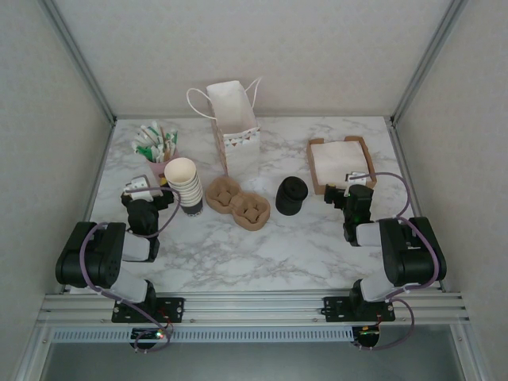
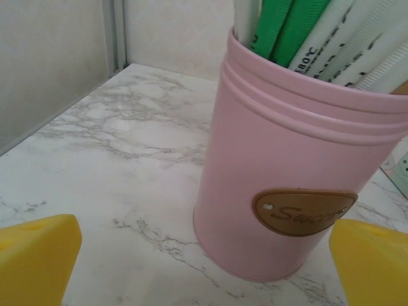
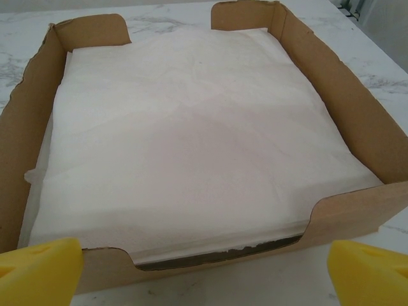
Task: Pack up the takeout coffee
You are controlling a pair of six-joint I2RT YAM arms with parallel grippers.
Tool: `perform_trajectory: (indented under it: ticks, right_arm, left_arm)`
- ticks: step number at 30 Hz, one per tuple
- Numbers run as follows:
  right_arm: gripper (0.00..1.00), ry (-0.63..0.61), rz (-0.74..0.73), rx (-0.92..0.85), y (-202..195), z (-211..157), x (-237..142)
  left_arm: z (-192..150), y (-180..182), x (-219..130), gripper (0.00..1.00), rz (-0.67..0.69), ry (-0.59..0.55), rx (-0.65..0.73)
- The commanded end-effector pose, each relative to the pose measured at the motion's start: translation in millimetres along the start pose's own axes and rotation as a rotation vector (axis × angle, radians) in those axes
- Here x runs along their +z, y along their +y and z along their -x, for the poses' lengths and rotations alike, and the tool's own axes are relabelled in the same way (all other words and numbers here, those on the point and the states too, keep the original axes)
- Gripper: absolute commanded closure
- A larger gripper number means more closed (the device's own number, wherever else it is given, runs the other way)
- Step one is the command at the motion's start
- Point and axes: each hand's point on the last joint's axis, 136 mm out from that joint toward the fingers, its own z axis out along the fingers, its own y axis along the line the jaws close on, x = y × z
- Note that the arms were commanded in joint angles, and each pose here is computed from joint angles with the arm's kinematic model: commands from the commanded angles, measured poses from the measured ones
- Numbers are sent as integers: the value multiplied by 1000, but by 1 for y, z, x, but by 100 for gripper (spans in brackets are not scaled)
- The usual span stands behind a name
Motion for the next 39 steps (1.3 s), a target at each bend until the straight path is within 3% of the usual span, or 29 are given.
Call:
perform_trajectory:
  ticks: [1, 4, 7, 14, 26, 30, 34, 36, 39]
  right_arm:
    - [1, -41, -39, -6, -6, 26, -6]
    - [1, -38, -50, 8, -8, 30, -16]
    - [1, -3, -59, 38, -9, 40, -24]
    - [1, -27, -27, 151, -8, 62, -63]
    - [1, 21, 143, 366, 10, 108, -150]
    - [1, 119, 162, 371, 15, 113, -165]
    - [1, 229, 163, 429, 20, 104, -167]
    - [1, 257, 260, 428, 37, 107, -168]
    - [1, 302, 370, 431, 56, 108, -170]
  left_arm:
    - [24, -5, -11, 0, -32, -95, 2]
    - [38, 4, -25, 1, 25, -139, -20]
    - [42, 12, -29, 1, 90, -108, -51]
    - [66, 1, -66, 1, 59, -140, -97]
    - [134, 10, -141, 1, -8, -220, -521]
    - [156, 8, -155, 1, -20, -160, -674]
    - [182, -45, -161, 1, -267, -29, -587]
    - [187, -72, -162, 0, -388, 33, -508]
    - [185, -72, -153, 0, -333, 115, -517]
